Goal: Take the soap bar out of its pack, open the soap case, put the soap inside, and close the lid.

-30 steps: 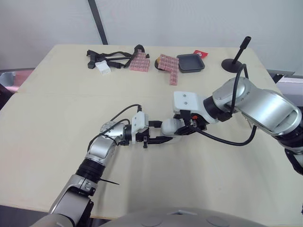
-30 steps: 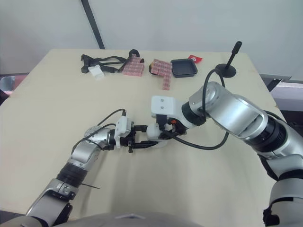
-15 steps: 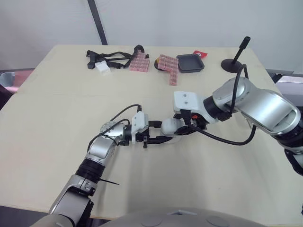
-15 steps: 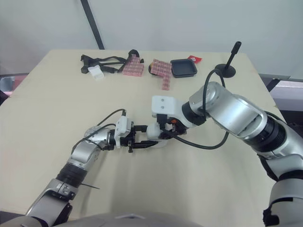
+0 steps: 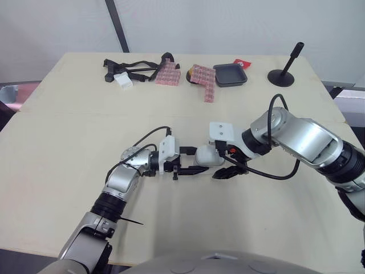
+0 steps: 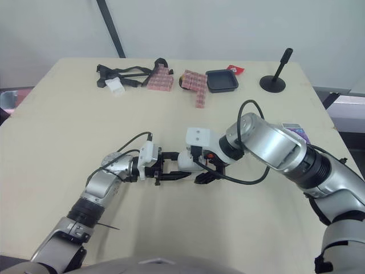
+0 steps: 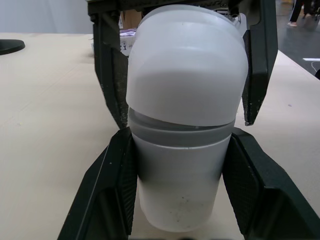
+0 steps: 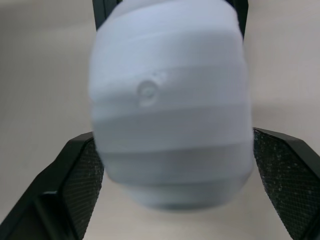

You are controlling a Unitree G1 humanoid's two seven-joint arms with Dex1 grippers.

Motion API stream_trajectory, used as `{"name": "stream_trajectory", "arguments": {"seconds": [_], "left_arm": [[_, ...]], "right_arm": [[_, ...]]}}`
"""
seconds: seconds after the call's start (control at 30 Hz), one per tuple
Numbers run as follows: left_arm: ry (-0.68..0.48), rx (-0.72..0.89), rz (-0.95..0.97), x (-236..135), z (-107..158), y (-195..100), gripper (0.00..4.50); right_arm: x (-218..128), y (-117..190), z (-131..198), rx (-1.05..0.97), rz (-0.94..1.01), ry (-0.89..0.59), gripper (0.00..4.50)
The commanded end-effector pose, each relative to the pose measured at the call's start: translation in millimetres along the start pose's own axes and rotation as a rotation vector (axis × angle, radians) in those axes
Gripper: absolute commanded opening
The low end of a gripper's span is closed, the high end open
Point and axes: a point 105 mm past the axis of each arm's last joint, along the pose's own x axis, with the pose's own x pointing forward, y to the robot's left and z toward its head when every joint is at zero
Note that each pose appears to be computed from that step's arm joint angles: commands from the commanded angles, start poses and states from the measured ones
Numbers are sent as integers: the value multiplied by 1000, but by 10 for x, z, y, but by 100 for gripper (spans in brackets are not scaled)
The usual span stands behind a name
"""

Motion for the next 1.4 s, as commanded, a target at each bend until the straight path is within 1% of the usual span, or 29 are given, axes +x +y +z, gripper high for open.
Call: {"name": "stream_trajectory", "arguments": {"seconds": [0.03, 0.13, 0.2, 0.3, 0.5, 0.57, 0.63, 0.7, 0.77, 0.83, 1.0, 1.1, 1.2, 1.23, 1.3, 1.4], "left_arm": [[-10, 24, -2, -2, 51, -2, 190], [-10, 24, -2, -2, 51, -2, 190], [-8, 25, -1, -7, 45, -3, 190], [-3, 26, 3, -19, 36, 0, 190], [5, 25, 6, -53, 23, 5, 190], [6, 24, 4, -60, 22, 4, 190], [7, 24, 3, -64, 21, 5, 190], [7, 24, 4, -65, 26, 16, 190], [4, 23, 7, -68, 38, 32, 190], [3, 23, 8, -74, 46, 40, 190], [6, 22, 10, -87, 48, 47, 190], [8, 21, 11, -91, 51, 46, 190], [10, 19, 13, -95, 50, 41, 190], [11, 19, 13, -95, 48, 36, 190], [10, 18, 12, -91, 48, 32, 190], [8, 18, 11, -78, 54, 31, 190]], "right_arm": [[-96, -38, 54, -34, -42, -13, 448], [-97, -39, 51, -34, -42, -13, 448], [-118, -25, -9, -15, -59, -44, 448], [-157, 27, -102, 25, -84, -137, 448], [-337, -29, -324, 102, -258, -324, 448], [-379, -23, -467, 120, -310, -341, 448], [-405, -13, -540, 98, -356, -361, 448], [-419, 22, -623, 114, -385, -412, 448], [-400, 101, -846, 146, -412, -392, 448], [-397, 132, -1003, 151, -470, -394, 448], [-395, 78, -1289, 192, -612, -406, 448], [-389, 54, -1398, 212, -674, -420, 448], [-416, 56, -1347, 215, -703, -500, 364], [-427, 64, -1323, 205, -711, -528, 326], [-437, 82, -1309, 203, -719, -570, 266], [-408, 155, -1322, 221, -690, -627, 164]]}}
